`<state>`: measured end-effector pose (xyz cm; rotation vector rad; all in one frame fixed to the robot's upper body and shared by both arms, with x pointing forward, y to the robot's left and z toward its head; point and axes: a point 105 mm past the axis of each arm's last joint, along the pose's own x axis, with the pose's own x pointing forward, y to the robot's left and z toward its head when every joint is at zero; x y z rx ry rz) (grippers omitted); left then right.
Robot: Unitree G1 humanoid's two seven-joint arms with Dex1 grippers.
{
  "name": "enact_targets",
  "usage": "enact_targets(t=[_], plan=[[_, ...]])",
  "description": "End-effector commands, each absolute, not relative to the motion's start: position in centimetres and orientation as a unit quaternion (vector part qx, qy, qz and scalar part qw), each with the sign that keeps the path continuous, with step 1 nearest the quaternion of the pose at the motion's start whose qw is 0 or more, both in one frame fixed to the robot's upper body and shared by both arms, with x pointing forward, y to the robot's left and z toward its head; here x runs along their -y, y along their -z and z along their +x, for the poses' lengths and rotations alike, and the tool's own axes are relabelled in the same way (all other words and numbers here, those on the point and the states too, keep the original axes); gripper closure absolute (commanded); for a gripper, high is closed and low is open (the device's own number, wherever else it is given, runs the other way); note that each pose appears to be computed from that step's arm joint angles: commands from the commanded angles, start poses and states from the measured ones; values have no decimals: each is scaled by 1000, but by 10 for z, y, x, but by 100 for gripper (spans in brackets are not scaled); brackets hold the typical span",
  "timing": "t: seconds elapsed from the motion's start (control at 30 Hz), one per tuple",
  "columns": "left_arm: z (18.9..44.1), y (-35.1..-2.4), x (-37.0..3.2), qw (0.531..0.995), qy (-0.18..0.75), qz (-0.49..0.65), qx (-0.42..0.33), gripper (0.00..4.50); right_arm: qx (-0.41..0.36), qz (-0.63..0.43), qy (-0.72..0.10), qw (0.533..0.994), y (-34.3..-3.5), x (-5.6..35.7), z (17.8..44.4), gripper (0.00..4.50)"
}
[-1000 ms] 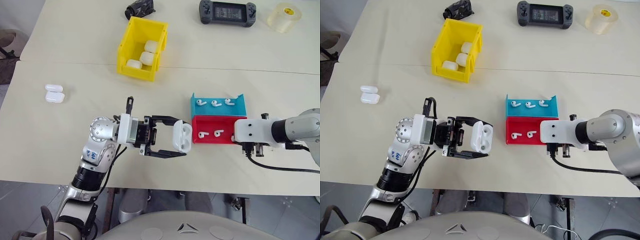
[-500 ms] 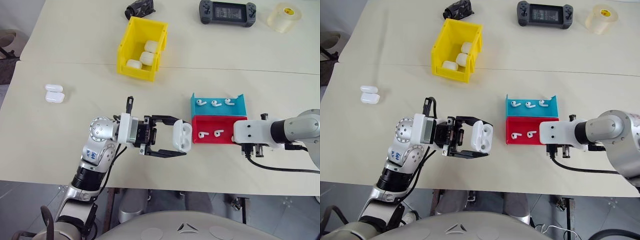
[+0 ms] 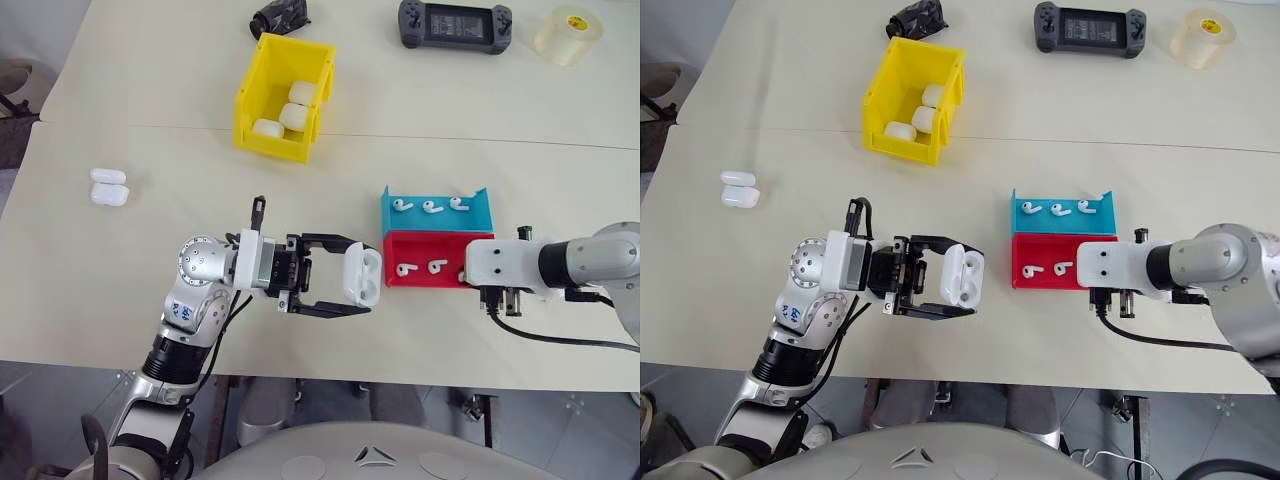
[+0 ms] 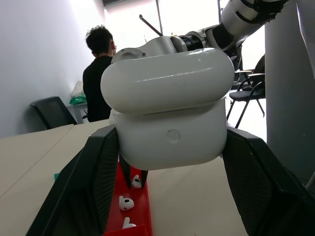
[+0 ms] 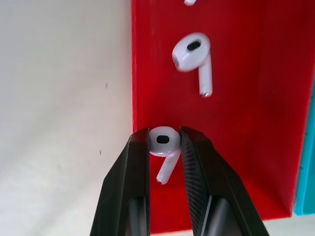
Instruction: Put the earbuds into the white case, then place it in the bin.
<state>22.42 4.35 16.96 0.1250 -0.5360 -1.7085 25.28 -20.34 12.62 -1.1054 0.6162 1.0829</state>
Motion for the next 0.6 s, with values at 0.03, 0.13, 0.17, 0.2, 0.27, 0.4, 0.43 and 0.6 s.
enact_targets(t=[0.03,0.13,0.17,0.2,0.27,0.4,0.43,0.6], plan=[[224,-173,-47,622,741,54,247,170,-211,-447,-491,717,-156,188,252,396],[227,-172,-50,628,737,48,245,170,-130,-381,-511,759,-181,173,249,396],[228,-171,-51,627,738,44,243,170,-92,-376,-513,766,-189,169,249,396],[228,-170,-51,625,742,42,241,170,-67,-355,-514,778,-195,164,248,396],[229,-170,-51,624,745,33,235,170,-17,-297,-517,803,-206,155,245,396],[234,-169,-53,622,752,18,217,170,104,-149,-515,838,-234,131,237,396],[237,-169,-53,625,751,14,213,170,128,-111,-513,841,-239,125,234,396],[245,-171,-54,626,751,20,211,170,215,3,-486,847,-257,110,227,396]])
